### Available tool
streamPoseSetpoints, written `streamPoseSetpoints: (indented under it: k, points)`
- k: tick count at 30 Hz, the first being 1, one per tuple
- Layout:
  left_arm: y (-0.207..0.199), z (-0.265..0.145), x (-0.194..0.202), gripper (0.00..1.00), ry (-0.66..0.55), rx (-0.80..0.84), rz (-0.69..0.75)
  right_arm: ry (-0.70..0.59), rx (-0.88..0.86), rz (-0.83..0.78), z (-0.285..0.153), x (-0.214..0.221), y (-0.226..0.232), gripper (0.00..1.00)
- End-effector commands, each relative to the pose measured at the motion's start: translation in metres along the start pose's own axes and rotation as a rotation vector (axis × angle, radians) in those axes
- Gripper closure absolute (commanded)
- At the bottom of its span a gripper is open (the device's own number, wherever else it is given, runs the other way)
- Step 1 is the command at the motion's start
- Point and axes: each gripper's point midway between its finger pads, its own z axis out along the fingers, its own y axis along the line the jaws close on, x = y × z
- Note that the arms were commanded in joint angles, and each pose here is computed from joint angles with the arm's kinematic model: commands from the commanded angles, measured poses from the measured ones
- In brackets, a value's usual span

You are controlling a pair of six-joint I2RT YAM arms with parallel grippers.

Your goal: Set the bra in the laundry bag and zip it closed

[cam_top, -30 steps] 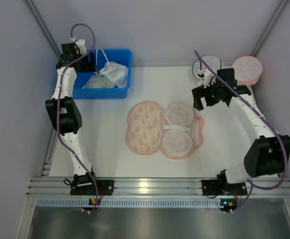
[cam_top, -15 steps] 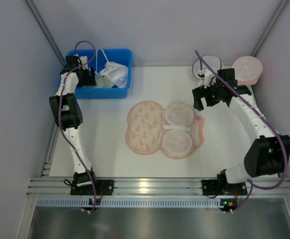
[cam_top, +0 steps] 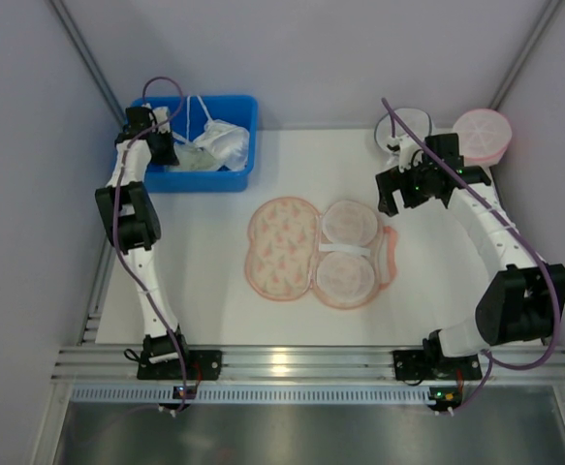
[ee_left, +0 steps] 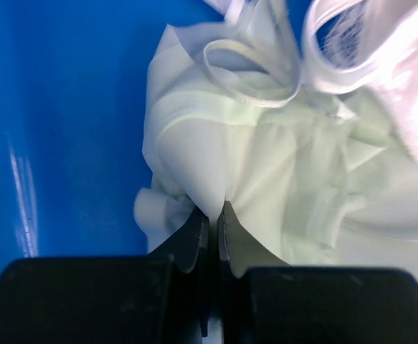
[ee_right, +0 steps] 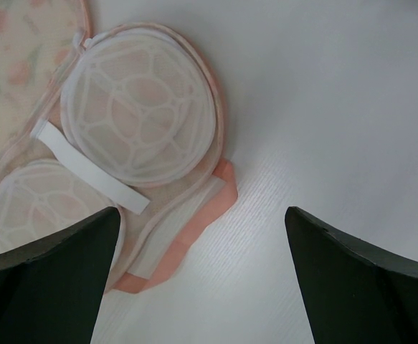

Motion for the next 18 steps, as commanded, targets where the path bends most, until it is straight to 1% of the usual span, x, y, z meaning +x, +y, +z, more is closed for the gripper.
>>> streamPoseSetpoints:
  k: [1, 2, 4, 5, 8, 12, 15, 16, 18]
  points:
    - [-0.022, -0.09, -0.099, 1.0, -0.264, 0.029, 0.053, -0.063, 0.003, -0.018, -0.023, -0.018, 0.001, 0.01]
    - [-0.029, -0.112, -0.116, 1.0, -0.317, 0.041, 0.066, -0.054, 0.001, -0.025, -0.026, -0.017, 0.001, 0.01]
    - [-0.036, -0.134, -0.134, 1.0, -0.383, 0.052, 0.081, -0.04, 0.012, -0.055, -0.029, -0.016, -0.001, 0.0]
    - [-0.041, -0.154, -0.146, 1.0, -0.427, 0.054, 0.09, -0.046, 0.017, -0.064, -0.031, -0.019, -0.003, 0.01]
    - [-0.053, -0.185, -0.163, 1.0, -0.498, 0.08, 0.104, -0.057, 0.028, -0.071, -0.039, -0.025, -0.006, 0.01]
    - [-0.071, -0.213, -0.171, 1.0, -0.539, 0.145, 0.112, -0.089, 0.021, -0.08, -0.048, -0.037, -0.004, 0.01]
    - [-0.099, -0.241, -0.176, 1.0, -0.579, 0.271, 0.105, -0.128, 0.001, -0.104, -0.057, -0.047, 0.001, 0.01]
    - [-0.115, -0.251, -0.174, 1.0, -0.586, 0.354, 0.125, -0.146, -0.023, -0.113, -0.06, -0.05, 0.006, 0.01]
    - [-0.139, -0.28, -0.177, 1.0, -0.638, 0.467, 0.129, -0.195, -0.041, -0.135, -0.071, -0.06, 0.013, 0.01]
